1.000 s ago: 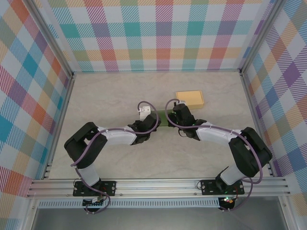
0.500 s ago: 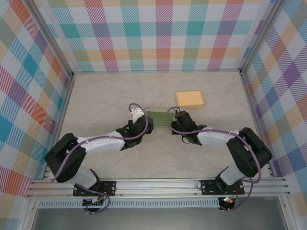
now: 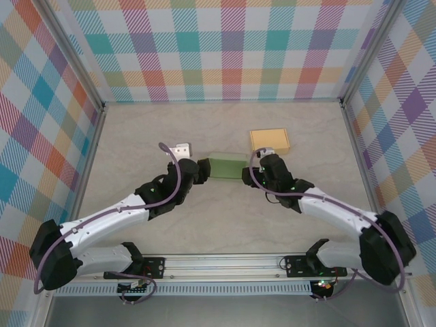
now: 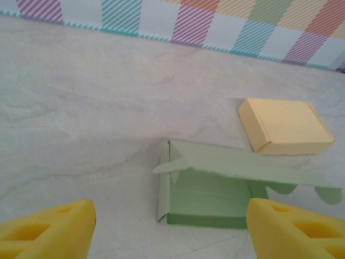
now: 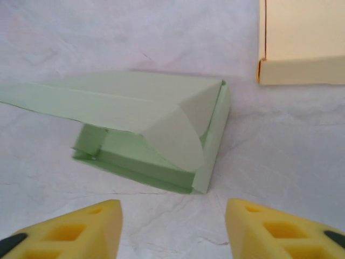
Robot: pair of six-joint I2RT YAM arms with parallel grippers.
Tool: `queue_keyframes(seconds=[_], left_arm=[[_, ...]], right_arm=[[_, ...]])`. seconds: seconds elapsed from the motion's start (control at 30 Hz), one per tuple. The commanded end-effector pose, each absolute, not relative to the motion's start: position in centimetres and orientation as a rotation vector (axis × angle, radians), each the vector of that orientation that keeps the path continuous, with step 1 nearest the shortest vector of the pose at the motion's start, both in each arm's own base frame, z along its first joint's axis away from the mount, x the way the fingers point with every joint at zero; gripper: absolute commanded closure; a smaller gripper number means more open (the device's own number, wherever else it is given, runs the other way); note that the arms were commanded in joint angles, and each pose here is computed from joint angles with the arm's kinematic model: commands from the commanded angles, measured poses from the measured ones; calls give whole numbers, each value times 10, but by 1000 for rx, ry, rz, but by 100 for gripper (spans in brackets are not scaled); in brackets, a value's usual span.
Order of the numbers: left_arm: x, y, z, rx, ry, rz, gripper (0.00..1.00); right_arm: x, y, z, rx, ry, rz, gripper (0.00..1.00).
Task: Fold the paper box
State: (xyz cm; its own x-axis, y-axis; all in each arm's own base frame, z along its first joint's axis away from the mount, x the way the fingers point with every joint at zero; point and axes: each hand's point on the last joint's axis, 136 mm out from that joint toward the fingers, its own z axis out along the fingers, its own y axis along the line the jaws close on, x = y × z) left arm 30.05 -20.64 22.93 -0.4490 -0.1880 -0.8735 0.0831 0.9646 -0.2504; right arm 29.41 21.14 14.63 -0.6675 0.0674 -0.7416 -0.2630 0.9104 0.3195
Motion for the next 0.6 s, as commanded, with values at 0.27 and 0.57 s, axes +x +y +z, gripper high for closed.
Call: queue_keyframes(seconds=[0.27, 0.57], left_arm=[[347, -217, 272, 62, 2036, -255, 22], [400, -227, 217, 79, 2193, -249, 29]], right_arm=[[308, 186, 225, -89, 2231, 403, 27], [360, 206, 199, -111, 2360, 346, 27]])
